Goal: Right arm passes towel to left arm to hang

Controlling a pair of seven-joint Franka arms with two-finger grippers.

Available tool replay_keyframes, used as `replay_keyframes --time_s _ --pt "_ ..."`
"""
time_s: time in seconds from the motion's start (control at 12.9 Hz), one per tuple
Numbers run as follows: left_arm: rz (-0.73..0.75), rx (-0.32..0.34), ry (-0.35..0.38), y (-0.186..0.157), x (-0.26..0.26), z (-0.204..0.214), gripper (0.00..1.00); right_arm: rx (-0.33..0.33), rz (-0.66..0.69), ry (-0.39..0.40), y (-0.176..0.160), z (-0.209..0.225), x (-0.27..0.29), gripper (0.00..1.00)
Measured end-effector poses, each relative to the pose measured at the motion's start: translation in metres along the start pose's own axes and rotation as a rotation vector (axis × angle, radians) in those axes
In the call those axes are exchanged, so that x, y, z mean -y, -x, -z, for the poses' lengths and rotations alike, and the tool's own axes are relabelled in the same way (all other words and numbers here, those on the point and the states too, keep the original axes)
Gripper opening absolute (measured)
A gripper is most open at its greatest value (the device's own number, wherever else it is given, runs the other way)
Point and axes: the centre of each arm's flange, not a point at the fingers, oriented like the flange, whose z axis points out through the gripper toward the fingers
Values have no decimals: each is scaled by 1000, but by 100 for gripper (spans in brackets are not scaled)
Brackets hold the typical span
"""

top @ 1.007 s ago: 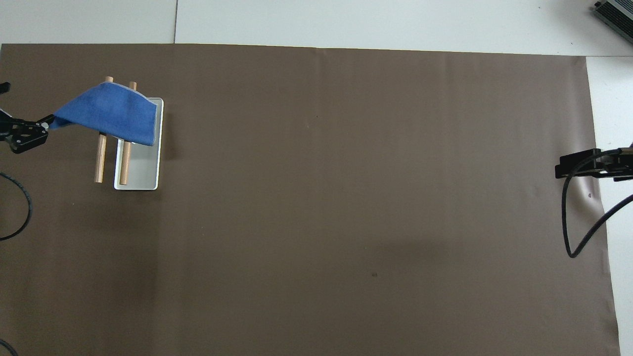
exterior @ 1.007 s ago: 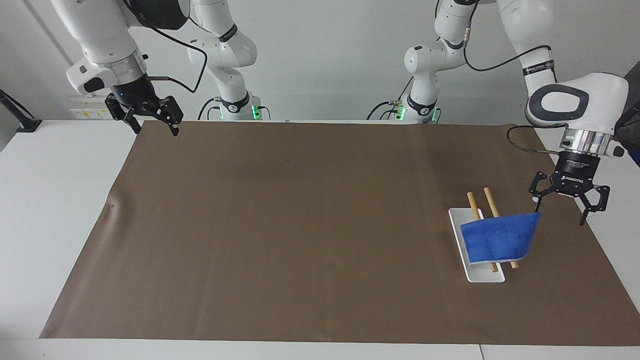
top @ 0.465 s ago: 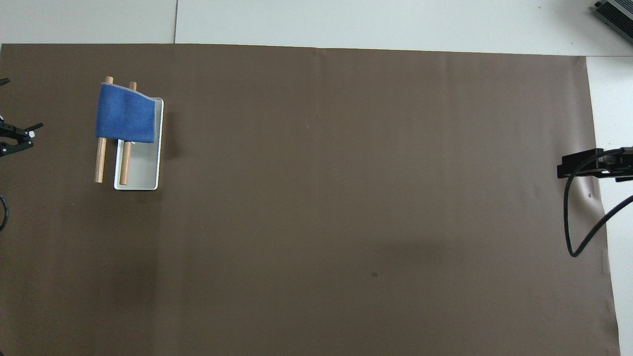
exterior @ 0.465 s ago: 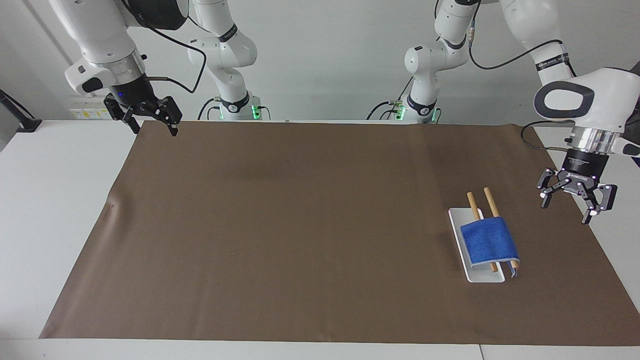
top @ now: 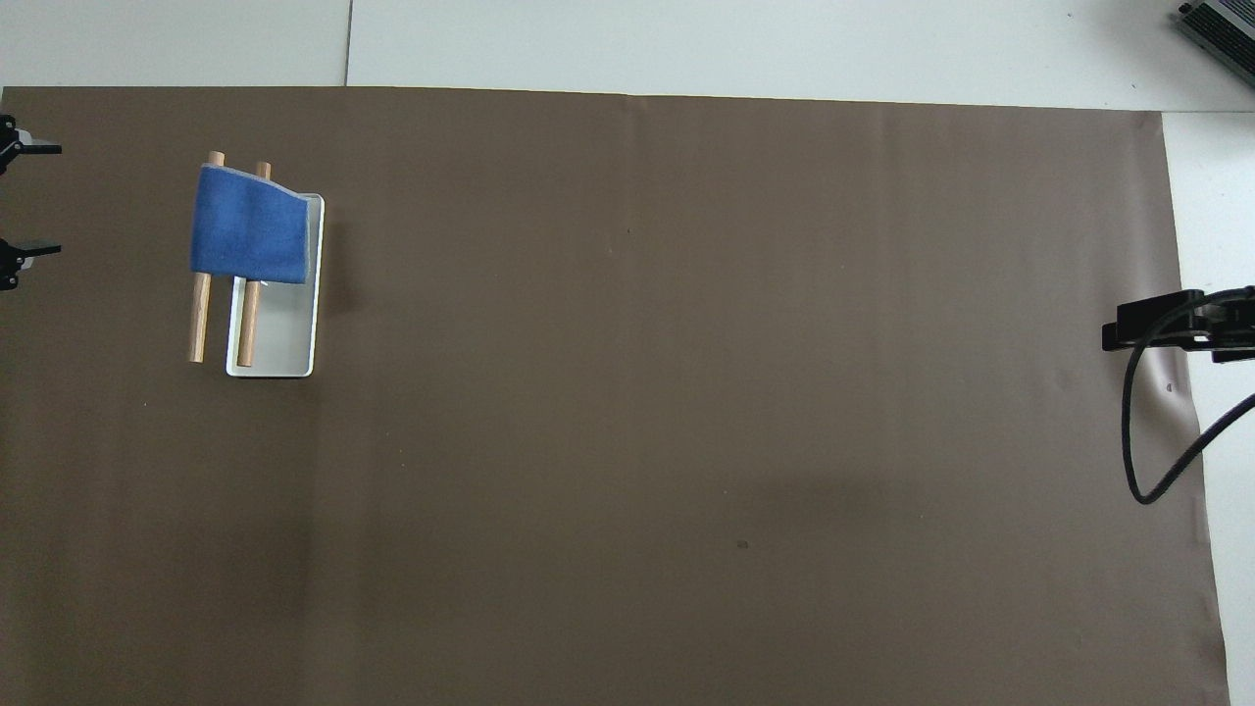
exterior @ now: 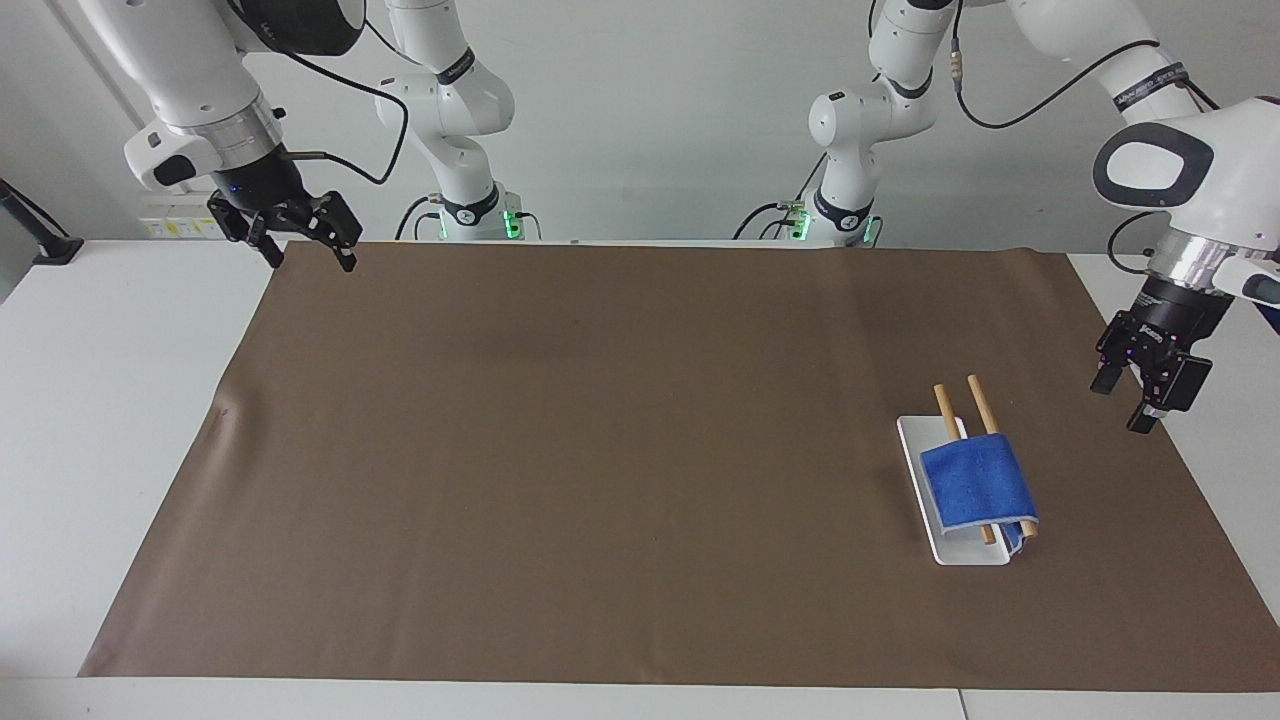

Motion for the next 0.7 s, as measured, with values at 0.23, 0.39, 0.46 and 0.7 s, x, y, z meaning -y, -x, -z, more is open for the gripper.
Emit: replay_keyframes --time_s 0.23,0.39,0.46,0.7 --pt "-154 40 -57 70 -29 10 100 0 1 3 0 0 0 100" --pt "-187 77 -98 89 -29 13 100 -1 5 17 0 0 1 100" --pt "-201 95 -116 98 -29 13 100 -4 14 29 0 0 5 100" --pt "-229 132 -156 117 -29 9 100 -15 33 41 -1 1 13 100"
